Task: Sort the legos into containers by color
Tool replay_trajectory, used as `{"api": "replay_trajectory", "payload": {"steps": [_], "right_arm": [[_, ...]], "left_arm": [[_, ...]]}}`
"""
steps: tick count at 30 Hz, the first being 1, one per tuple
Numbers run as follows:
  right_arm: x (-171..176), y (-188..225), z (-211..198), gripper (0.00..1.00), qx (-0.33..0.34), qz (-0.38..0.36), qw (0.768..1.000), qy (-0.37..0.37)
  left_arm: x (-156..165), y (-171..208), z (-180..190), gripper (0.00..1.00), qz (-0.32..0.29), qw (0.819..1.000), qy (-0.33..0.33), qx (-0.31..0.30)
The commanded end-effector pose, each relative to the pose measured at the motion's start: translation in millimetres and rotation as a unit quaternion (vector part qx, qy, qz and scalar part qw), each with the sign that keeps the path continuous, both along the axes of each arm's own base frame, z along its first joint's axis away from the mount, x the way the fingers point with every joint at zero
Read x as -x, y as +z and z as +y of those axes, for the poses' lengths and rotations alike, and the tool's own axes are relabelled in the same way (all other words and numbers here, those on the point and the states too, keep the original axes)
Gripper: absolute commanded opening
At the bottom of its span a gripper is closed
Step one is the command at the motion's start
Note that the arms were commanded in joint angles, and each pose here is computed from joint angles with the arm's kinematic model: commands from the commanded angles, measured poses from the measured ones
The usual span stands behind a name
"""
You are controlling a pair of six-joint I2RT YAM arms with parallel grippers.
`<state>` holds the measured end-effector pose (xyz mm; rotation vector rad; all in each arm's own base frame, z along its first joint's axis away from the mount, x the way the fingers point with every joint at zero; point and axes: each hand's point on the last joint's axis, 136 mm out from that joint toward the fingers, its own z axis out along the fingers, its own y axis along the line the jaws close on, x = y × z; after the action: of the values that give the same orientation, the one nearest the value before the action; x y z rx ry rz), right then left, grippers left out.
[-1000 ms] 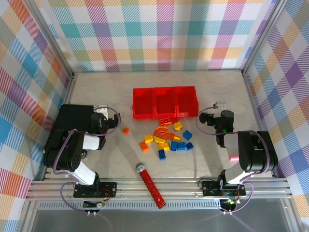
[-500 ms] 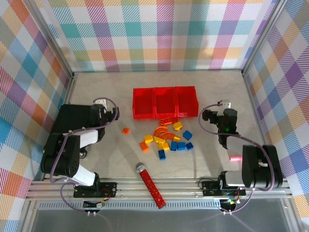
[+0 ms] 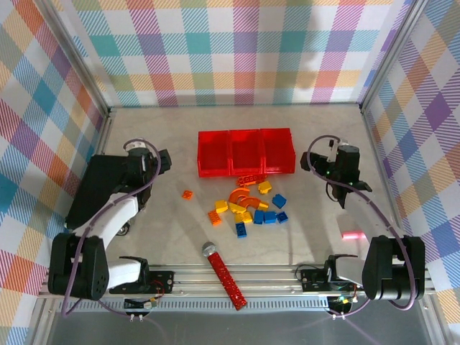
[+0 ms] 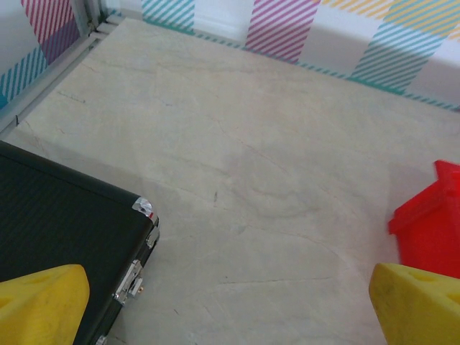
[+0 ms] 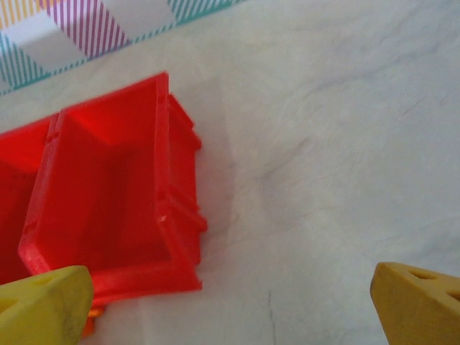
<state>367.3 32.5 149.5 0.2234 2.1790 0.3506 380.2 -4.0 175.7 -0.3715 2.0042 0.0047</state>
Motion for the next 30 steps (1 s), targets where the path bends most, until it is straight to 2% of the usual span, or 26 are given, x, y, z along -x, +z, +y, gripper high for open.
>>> {"api": "replay_trajectory", "payload": {"steps": [1, 9, 16, 20, 24, 30], "right_arm": [[13.4, -7.8, 28.6, 0.99, -0.031, 0.043, 0.998, 0.044], [50.3, -26.2, 81.1, 1.0, -0.022, 0.127, 0.984, 0.125], [93.8, -42.9, 104.0, 0.97, -0.032, 0.225, 0.956, 0.187], [112.6, -59.7, 107.9, 0.97, -0.014, 0.294, 0.935, 0.197], [119.9, -78.9, 107.9, 0.95, 0.043, 0.342, 0.916, 0.205], [114.7, -88.4, 109.5, 0.95, 0.065, 0.361, 0.908, 0.205]], "left_arm": [[15.5, 17.0, -0.3, 1.0, -0.004, 1.0, 0.01, 0.01], [57.0, 33.8, -5.1, 1.0, 0.027, 0.999, -0.004, 0.031], [94.3, 32.2, -17.4, 1.0, 0.06, 0.995, -0.032, 0.071], [113.3, 28.8, -18.1, 1.0, 0.073, 0.993, -0.035, 0.084], [125.1, 25.1, -21.2, 1.0, 0.085, 0.99, -0.039, 0.104], [141.9, 19.3, -14.4, 1.0, 0.095, 0.989, -0.021, 0.109]]}}
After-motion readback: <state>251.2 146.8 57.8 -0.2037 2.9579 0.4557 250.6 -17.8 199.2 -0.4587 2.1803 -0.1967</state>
